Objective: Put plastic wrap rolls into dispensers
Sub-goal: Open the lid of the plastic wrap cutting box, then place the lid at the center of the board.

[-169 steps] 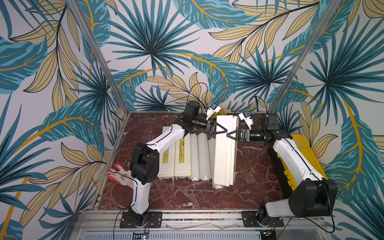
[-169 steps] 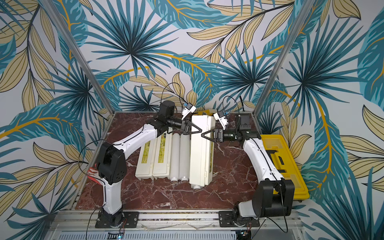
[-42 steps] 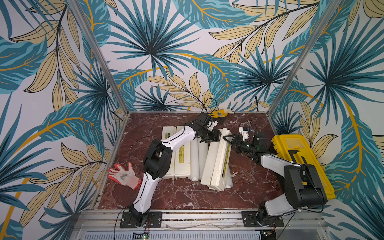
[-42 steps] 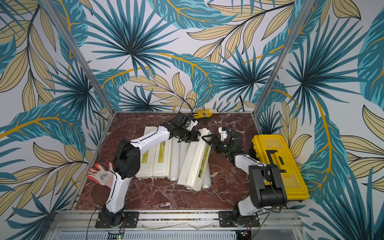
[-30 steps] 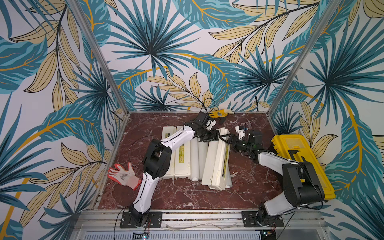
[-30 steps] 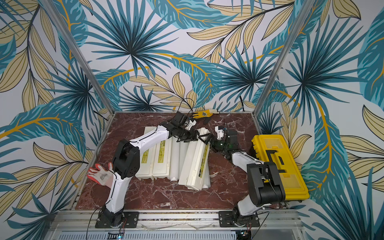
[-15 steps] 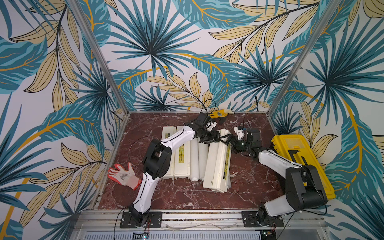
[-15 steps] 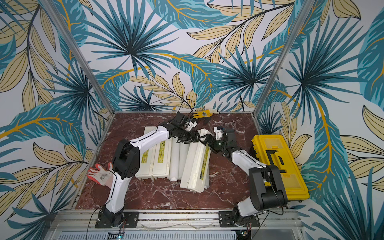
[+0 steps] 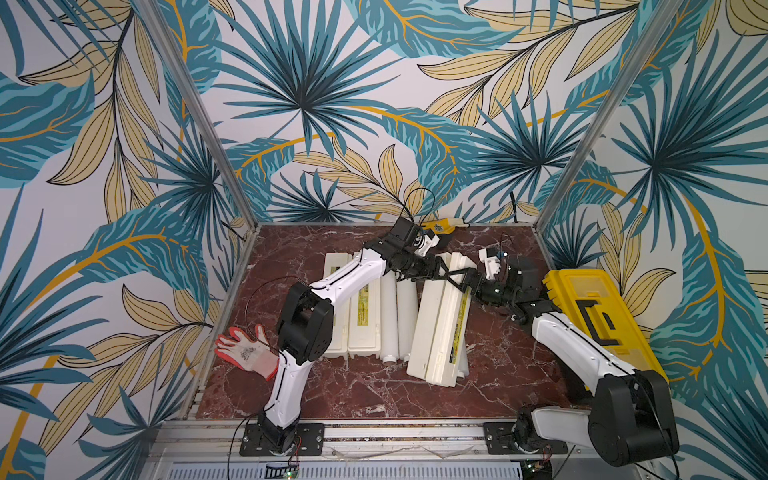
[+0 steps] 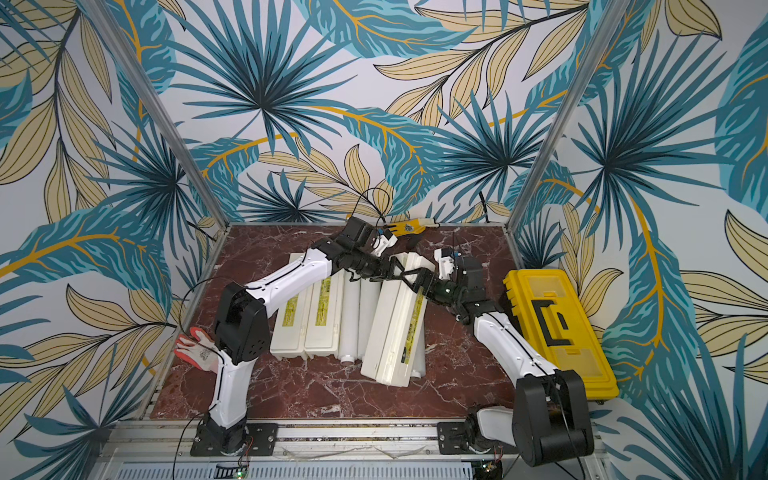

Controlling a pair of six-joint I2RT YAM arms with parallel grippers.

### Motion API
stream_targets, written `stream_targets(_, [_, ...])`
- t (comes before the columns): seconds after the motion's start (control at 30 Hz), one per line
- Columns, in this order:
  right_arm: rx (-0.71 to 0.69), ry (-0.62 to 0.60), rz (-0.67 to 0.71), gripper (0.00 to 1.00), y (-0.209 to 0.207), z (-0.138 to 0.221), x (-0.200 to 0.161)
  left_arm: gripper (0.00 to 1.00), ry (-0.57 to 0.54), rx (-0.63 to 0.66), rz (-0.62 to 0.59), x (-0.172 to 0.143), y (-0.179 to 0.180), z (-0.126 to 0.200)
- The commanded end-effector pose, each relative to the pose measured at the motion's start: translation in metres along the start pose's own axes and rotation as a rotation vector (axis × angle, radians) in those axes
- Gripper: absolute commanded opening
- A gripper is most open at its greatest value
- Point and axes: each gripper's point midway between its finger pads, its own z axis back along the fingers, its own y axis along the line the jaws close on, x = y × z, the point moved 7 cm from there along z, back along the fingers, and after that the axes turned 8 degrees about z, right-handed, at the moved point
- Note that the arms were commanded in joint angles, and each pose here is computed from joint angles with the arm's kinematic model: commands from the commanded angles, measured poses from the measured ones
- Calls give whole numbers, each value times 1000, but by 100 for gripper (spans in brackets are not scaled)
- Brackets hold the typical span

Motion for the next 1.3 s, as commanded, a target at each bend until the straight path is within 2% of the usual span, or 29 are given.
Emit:
stream_targets(0.0, [16,-34,43,40,2,14,3,27,-108,120,64,20,32,26])
stream_targets(0.2, [113,-94,142,40,23,26,8,26,-109,115,89,25,42,29])
stream_targets(0.33, [87,-81,189,39,25,33,4,26,-106,105,106,29,47,29])
stream_targets(0.53, [11,-43,139,38,21,32,10,26,-100,55,79,33,31,31])
stream_targets(0.9, [-475,187,145,43,16,84,49,26,-138,9,37,37,3,51])
stream_targets(1.07, [-674,335,126,44,-21,85,55,26,-156,-9,14,36,-10,63])
stream_targets(1.27, [-811,495,115,44,-70,66,56,27,-182,-28,-5,35,-25,78])
